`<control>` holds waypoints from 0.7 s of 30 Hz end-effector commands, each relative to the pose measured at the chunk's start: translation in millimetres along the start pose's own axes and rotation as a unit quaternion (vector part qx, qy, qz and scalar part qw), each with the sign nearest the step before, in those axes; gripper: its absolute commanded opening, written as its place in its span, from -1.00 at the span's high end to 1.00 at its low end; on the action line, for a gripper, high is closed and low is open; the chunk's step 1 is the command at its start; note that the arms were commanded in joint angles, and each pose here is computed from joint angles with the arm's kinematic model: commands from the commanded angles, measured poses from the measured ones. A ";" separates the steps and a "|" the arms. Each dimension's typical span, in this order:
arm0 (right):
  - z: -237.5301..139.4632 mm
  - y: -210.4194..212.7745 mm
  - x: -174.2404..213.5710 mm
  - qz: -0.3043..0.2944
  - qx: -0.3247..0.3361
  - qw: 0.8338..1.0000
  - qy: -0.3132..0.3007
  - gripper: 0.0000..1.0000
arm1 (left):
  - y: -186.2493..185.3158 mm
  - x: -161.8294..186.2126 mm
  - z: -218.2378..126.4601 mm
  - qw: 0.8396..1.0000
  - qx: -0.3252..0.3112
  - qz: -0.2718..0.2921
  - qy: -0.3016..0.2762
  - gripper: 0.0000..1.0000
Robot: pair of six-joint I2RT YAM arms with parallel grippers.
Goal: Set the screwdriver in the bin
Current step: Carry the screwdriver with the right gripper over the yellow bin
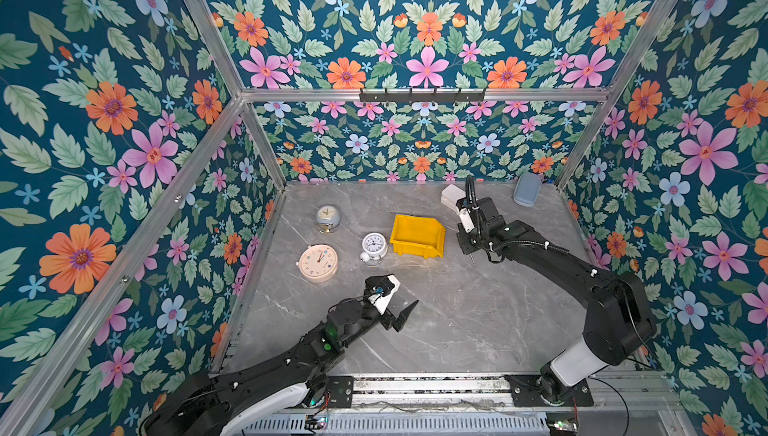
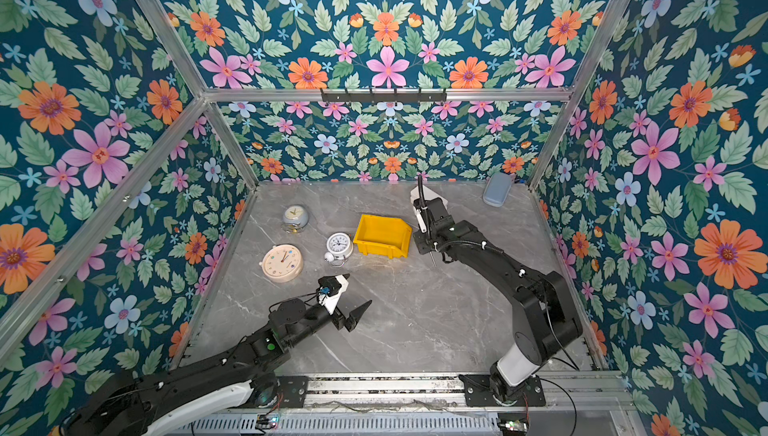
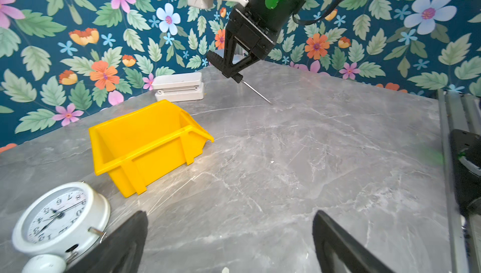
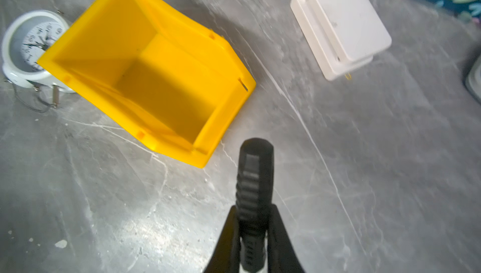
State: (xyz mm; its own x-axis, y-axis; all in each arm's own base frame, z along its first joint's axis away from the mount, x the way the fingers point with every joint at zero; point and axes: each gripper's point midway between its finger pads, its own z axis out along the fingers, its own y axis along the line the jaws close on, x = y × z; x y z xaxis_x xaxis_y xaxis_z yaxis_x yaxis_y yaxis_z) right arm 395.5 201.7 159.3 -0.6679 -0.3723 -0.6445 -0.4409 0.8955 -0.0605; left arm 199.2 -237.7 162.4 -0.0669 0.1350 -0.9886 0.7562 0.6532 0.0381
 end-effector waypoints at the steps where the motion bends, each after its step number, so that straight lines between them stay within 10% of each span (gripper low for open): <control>1: 10.0 13.3 -28.5 -0.087 -0.020 0.995 -0.034 1.00 | 12.4 5.2 -5.4 0.999 -0.035 -0.013 0.008 -1.00; 9: 41.1 46.7 -74.5 -0.214 -0.028 0.974 -0.066 1.00 | 25.4 0.3 -16.3 0.997 -0.071 -0.032 -0.002 -1.00; 21: 83.5 76.9 -105.9 -0.207 -0.073 0.972 -0.084 1.00 | 26.5 -1.5 -16.1 0.997 -0.073 -0.024 0.005 -1.00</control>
State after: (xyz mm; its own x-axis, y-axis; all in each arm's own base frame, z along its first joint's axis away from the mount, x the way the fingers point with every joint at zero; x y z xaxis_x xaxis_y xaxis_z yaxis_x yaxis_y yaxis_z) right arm 480.2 320.0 155.2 -0.3324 -0.6555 -0.6781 -0.7224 0.6392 -0.2639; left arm 207.2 -209.4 163.1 -0.1183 0.1057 -0.9873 0.6563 0.7545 0.0021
